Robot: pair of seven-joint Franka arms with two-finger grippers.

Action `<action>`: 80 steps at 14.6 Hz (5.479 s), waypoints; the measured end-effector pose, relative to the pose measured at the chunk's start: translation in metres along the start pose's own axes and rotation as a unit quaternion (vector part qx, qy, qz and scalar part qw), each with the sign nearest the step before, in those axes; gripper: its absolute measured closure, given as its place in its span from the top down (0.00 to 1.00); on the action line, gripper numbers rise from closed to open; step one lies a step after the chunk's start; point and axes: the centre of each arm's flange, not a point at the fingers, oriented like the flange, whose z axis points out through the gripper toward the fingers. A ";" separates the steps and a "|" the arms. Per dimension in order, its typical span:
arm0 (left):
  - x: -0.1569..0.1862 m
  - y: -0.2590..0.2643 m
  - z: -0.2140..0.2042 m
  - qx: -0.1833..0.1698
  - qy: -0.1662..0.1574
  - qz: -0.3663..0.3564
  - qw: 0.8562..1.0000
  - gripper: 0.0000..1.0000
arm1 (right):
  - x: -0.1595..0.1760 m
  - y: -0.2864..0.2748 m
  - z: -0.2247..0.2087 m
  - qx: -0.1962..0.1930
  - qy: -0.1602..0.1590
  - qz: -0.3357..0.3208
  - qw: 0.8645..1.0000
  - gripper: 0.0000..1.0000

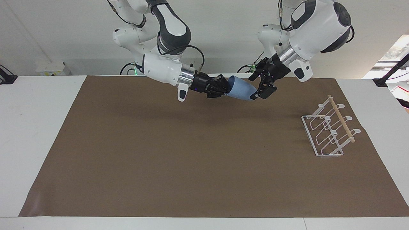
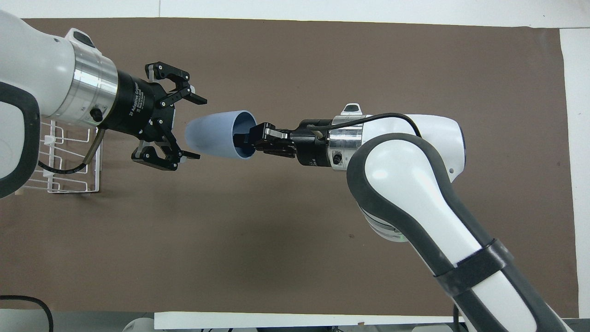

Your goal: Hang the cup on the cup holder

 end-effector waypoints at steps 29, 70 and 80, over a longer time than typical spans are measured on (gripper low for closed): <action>0.192 0.075 0.124 0.122 0.822 0.066 0.552 0.75 | 0.063 0.027 -0.348 -0.536 -0.058 -0.135 0.831 1.00; 0.212 -0.015 -0.122 0.203 0.228 0.521 0.797 1.00 | 0.039 -0.004 -0.399 -0.576 -0.104 -0.074 0.808 1.00; 0.190 -0.034 -0.154 0.171 0.178 0.567 0.786 1.00 | 0.039 -0.004 -0.398 -0.575 -0.104 -0.075 0.808 1.00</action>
